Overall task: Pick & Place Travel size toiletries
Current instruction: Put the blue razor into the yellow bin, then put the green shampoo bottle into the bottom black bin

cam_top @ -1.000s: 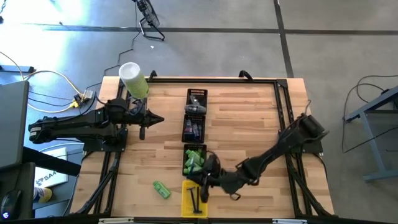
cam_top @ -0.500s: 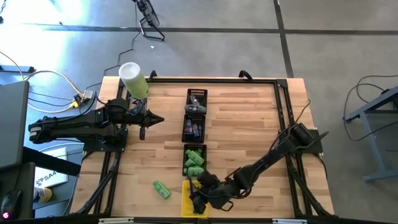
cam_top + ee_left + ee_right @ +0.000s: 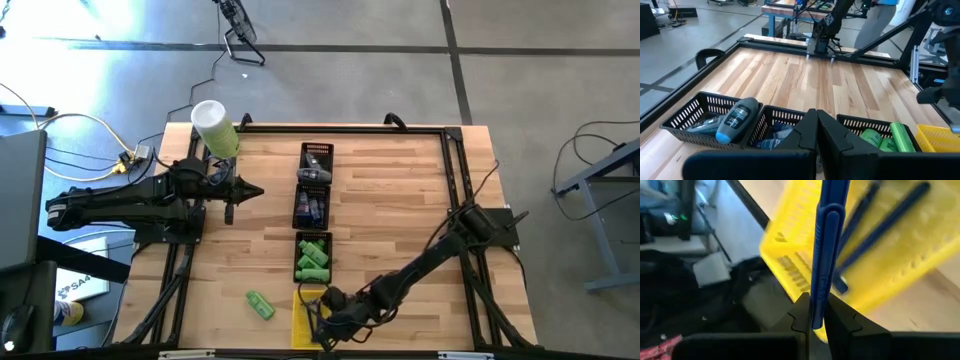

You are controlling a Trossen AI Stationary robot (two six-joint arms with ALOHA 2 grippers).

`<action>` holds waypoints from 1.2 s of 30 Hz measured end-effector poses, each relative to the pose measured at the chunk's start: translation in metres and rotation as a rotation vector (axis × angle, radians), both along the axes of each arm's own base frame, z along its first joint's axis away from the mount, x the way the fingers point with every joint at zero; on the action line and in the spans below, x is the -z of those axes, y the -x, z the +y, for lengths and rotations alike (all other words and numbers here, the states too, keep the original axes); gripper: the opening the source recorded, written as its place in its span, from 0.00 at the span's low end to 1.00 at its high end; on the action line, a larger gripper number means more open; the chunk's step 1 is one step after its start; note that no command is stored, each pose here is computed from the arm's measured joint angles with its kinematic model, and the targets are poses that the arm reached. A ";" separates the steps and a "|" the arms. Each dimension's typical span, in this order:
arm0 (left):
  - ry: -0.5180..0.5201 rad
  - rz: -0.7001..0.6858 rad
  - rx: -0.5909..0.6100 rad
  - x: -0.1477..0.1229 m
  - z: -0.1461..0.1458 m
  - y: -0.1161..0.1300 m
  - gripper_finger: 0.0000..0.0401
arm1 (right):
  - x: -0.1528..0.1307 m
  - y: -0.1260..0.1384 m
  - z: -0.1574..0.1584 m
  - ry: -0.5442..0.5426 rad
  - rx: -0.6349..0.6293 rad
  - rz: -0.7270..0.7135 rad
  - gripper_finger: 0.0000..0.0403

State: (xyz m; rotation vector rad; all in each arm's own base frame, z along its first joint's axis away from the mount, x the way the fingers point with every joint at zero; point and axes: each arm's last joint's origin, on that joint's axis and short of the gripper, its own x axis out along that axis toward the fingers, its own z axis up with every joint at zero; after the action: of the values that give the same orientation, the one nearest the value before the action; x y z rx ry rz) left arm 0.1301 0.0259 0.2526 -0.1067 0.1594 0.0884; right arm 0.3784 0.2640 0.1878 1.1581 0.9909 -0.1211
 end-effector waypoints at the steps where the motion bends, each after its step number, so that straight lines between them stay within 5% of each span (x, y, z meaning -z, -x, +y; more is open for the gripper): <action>1: 0.000 0.000 0.000 0.000 0.000 0.000 0.00 | 0.002 -0.001 0.000 -0.014 -0.012 0.008 0.07; 5: 0.000 0.000 0.000 0.000 0.000 0.000 0.00 | 0.003 -0.002 -0.002 -0.018 -0.021 0.023 0.08; 15: 0.000 0.000 -0.001 0.000 0.000 0.000 0.00 | 0.003 -0.004 -0.004 0.021 -0.038 -0.009 0.38; 20: 0.000 -0.001 -0.001 0.000 0.000 0.000 0.00 | 0.000 -0.004 -0.005 0.028 -0.088 -0.027 0.43; 30: -0.001 -0.002 -0.001 0.000 0.000 0.000 0.00 | -0.030 -0.005 -0.020 0.136 -0.214 -0.172 0.20; 36: 0.000 -0.001 -0.001 0.000 0.000 0.000 0.00 | -0.065 0.003 -0.047 0.317 -0.283 -0.248 0.03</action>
State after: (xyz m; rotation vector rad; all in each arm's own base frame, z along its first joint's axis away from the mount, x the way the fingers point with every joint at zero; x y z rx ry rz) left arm 0.1301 0.0260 0.2527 -0.1065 0.1587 0.0895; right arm 0.3755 0.2168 0.2527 0.7157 0.8678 0.0888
